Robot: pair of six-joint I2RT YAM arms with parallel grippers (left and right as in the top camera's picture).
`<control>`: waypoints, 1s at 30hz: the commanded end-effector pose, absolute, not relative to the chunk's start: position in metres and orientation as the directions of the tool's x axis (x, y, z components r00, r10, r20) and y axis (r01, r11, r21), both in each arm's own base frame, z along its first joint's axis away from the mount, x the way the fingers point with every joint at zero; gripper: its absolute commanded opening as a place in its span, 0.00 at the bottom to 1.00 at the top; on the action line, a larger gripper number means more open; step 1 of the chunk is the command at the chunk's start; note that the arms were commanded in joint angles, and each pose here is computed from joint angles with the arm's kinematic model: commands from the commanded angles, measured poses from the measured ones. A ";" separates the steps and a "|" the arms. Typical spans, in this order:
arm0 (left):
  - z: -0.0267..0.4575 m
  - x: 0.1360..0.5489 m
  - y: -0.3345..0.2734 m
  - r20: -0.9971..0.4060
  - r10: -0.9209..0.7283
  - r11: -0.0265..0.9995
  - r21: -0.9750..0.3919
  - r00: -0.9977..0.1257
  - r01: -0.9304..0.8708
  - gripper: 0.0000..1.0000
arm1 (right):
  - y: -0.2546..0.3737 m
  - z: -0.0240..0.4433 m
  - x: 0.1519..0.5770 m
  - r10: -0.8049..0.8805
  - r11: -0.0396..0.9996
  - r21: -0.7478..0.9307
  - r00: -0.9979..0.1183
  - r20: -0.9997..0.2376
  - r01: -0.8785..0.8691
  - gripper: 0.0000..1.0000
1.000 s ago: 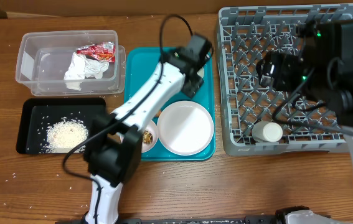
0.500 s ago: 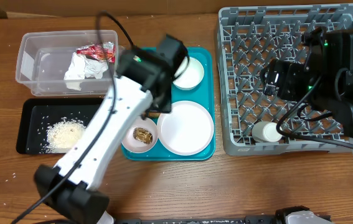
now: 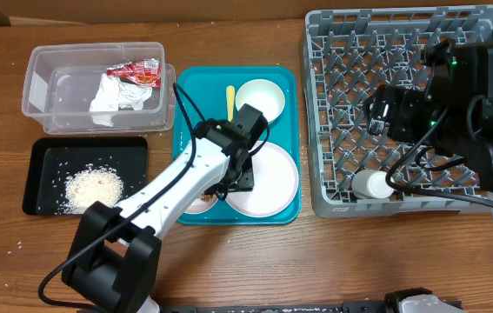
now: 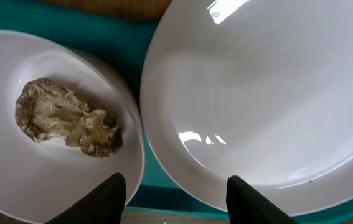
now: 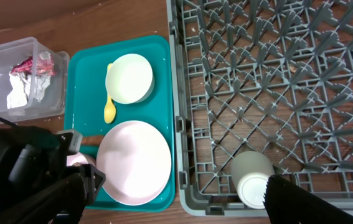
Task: Sort waste into correct bins and load items into the dishwasher
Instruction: 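Grasp the pink bowl with food using the left gripper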
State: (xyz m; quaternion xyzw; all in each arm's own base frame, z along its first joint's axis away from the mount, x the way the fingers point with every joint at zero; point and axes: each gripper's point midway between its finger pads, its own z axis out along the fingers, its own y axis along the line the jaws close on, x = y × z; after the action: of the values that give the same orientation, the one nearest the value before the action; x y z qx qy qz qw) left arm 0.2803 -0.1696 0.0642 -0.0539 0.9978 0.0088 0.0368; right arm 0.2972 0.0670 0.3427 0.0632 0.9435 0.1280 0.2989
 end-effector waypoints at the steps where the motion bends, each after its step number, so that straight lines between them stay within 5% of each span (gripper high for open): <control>1: 0.052 0.277 -0.156 -0.078 -0.162 0.985 0.045 -0.984 -0.165 0.52 | 0.066 0.349 0.299 0.194 0.961 0.274 -0.803 -0.563 0.040 0.94; 7: 0.034 0.276 -0.144 -0.078 -0.192 0.980 0.044 -0.978 -0.196 0.45 | 0.066 0.344 0.299 0.192 0.962 0.269 -0.816 -0.545 0.046 0.94; 16: 0.033 0.285 -0.130 -0.080 -0.219 0.974 0.043 -0.972 -0.223 0.07 | 0.067 0.340 0.302 0.191 0.962 0.267 -0.822 -0.536 0.049 0.94; 30: 0.077 0.293 -0.162 -0.025 -0.005 0.993 -0.114 -1.000 -0.002 0.04 | 0.067 0.343 0.305 0.192 0.962 0.270 -0.813 -0.550 0.044 0.95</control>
State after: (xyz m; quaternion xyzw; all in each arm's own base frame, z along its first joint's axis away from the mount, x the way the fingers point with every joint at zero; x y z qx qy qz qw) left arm 0.2758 -0.1397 0.0443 -0.0500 0.9988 0.0000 -0.0010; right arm 0.3009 0.0676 0.3333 0.0647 0.9494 0.1239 0.2811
